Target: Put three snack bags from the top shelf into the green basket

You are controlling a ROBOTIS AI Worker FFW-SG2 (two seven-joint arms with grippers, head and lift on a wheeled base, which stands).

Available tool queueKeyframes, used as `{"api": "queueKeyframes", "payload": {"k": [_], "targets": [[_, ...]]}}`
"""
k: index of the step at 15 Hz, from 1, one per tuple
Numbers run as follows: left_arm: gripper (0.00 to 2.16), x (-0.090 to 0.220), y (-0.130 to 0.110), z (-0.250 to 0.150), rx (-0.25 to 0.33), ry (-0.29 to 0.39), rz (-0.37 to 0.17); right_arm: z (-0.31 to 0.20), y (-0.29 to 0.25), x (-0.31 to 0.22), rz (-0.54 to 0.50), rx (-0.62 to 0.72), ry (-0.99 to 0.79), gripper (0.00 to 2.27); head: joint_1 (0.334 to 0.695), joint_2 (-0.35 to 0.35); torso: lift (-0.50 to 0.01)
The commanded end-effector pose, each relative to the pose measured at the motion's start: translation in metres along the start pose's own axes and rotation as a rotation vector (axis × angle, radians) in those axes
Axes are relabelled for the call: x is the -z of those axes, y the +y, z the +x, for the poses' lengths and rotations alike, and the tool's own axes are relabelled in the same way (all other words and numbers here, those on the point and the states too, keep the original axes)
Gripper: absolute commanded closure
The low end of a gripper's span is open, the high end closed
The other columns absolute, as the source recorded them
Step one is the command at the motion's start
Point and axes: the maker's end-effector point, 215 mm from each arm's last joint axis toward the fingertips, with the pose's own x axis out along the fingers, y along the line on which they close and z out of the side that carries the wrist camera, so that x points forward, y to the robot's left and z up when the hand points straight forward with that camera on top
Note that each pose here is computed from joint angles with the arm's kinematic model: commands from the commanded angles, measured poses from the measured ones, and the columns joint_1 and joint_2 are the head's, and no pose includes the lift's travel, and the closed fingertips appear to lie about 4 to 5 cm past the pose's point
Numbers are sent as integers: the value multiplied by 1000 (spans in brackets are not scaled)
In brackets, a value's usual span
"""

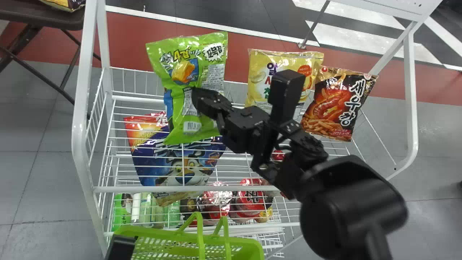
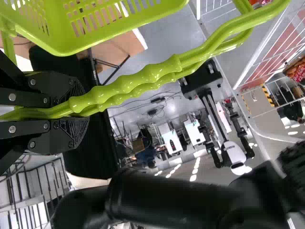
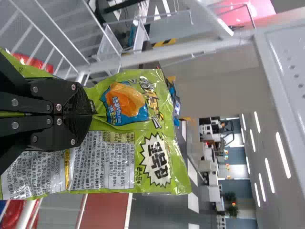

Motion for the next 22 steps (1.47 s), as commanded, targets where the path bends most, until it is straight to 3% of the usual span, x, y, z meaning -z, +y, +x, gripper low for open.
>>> {"api": "queueKeyframes", "payload": {"k": [1, 7, 12, 18, 22], "targets": [[2142, -4, 1, -2, 4, -15, 5, -37, 15, 9, 46, -29, 69, 2246, 695, -350, -48], [2142, -17, 4, -6, 16, -64, 22, -165, -25, 64, 158, 118, 339, 2246, 695, -350, -48], [2142, -25, 6, -11, 12, -94, 29, -257, -27, 134, 372, 146, 580, 2246, 695, -350, -48], [2142, -27, 4, -9, 15, -101, 36, -265, 43, 221, 686, -58, 716, 2246, 695, -350, -48], [2142, -22, -2, -4, 24, -91, 38, -218, 57, 243, 716, -150, 637, 2246, 695, -350, -48]]}}
